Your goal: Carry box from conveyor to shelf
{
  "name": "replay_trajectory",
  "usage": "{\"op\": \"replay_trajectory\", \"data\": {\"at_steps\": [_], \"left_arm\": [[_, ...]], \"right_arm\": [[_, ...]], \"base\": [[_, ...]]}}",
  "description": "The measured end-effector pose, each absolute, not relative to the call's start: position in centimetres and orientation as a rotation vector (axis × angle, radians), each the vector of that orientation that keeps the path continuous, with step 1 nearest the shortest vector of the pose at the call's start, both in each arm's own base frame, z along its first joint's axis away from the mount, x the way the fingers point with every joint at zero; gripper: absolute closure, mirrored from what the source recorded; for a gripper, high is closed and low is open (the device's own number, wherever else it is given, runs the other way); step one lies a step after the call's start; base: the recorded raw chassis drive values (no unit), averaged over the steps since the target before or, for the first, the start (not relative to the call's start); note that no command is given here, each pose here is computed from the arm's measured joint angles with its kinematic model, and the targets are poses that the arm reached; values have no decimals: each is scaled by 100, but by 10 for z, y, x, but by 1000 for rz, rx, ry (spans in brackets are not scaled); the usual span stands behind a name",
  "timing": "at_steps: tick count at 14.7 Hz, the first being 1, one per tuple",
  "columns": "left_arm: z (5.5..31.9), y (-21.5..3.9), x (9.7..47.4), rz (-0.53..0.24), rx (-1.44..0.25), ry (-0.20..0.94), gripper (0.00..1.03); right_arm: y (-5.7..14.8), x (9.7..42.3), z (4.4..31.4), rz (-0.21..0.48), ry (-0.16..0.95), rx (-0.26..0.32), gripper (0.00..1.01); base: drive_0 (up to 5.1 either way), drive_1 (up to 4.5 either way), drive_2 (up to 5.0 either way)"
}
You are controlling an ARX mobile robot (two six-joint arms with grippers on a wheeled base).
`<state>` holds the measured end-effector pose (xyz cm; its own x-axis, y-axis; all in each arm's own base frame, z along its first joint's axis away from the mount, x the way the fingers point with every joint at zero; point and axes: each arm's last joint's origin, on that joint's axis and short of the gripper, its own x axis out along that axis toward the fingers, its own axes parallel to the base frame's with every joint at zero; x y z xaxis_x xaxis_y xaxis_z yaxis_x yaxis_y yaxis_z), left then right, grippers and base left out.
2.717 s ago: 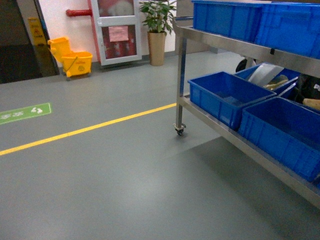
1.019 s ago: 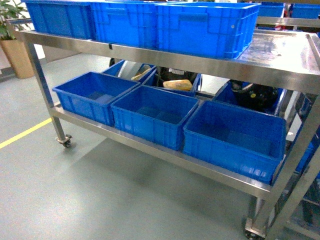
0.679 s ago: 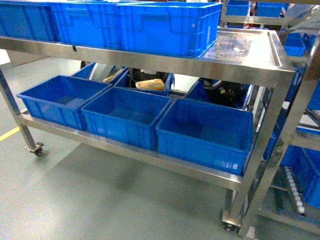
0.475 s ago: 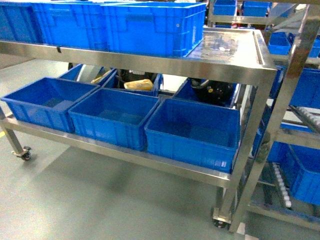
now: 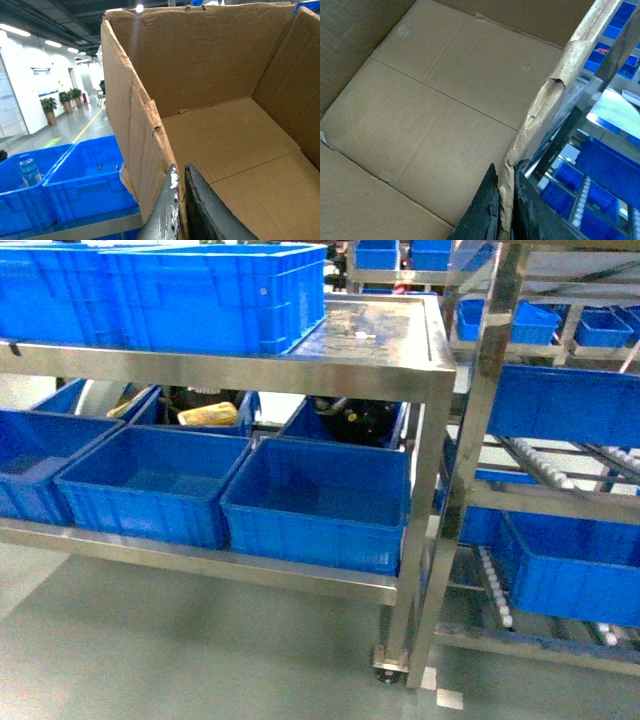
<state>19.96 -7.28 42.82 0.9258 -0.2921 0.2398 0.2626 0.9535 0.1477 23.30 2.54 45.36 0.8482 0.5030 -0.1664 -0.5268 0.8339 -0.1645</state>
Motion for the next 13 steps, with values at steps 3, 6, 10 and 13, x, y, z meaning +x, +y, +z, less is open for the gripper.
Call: {"op": "replay_trajectory", "data": {"at_steps": [3,6,10,13], "left_arm": [[428,-73,200,-285,114,-263,101],[428,-73,200,-287,114,-263,101],[428,-73,199,-286,114,-264,101],[428,-73,199,-287,114,-264,101]], "right_arm": [[25,233,454,547,118,-208,98],[25,233,454,545,119,-208,98],[25,233,454,547,118,-208,98],[25,233,454,547,118,-208,98]], "base": [[-163,-163,-163],[-163,-163,-163],[-41,-41,-41],[0,0,0]]}}
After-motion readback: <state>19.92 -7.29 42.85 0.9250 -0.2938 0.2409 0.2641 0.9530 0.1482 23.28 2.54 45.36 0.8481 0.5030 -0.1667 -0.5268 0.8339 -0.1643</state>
